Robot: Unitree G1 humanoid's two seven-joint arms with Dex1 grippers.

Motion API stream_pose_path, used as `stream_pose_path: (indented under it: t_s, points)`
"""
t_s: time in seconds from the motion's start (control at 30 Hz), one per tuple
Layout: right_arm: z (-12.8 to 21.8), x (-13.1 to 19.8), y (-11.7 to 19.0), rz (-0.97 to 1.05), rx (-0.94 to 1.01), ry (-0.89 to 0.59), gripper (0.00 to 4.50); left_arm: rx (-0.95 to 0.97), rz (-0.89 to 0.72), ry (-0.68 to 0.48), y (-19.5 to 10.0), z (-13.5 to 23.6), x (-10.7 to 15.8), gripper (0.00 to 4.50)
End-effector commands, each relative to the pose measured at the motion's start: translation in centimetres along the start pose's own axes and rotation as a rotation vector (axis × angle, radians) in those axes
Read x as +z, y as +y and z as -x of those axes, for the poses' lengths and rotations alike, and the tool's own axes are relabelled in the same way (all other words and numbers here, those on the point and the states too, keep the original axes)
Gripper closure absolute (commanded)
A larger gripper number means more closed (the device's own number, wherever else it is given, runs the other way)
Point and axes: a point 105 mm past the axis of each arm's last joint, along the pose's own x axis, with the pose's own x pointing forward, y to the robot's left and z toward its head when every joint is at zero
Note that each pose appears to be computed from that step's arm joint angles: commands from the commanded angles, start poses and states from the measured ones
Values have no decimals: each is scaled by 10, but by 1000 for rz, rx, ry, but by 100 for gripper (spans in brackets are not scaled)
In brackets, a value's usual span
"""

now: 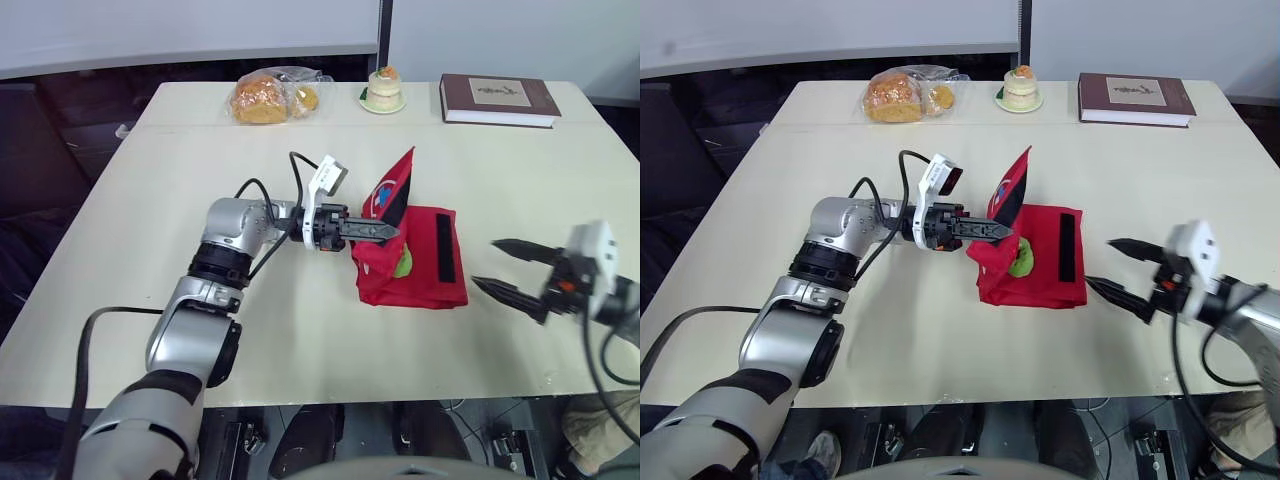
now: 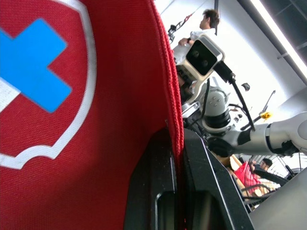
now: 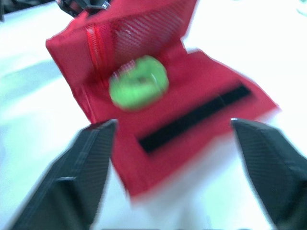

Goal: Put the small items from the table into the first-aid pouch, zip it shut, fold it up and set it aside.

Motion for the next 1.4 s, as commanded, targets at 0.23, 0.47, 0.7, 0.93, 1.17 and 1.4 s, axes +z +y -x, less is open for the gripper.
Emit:
stream_pose_path:
  t_s: [0.23, 0.47, 0.7, 0.93, 1.17, 1.4]
  points:
    - [35, 13, 0, 66, -71, 0, 0, -65, -76, 30, 3, -35, 2, 350]
    - [31, 13, 4, 66, -91, -21, 0, -59, -61, 50, 11, -50, -7, 37]
    - [32, 10, 5, 66, -105, -15, 0, -64, -61, 55, 12, -55, -8, 2]
    - [36, 6, 5, 64, -124, 3, 0, -44, -188, 14, 8, -71, 4, 2]
    - [40, -4, 8, 62, -134, 40, 0, -22, -303, -61, 8, -79, 15, 2]
    - [43, -5, 8, 69, -144, 47, 0, -10, -383, -73, 4, -87, 23, 295]
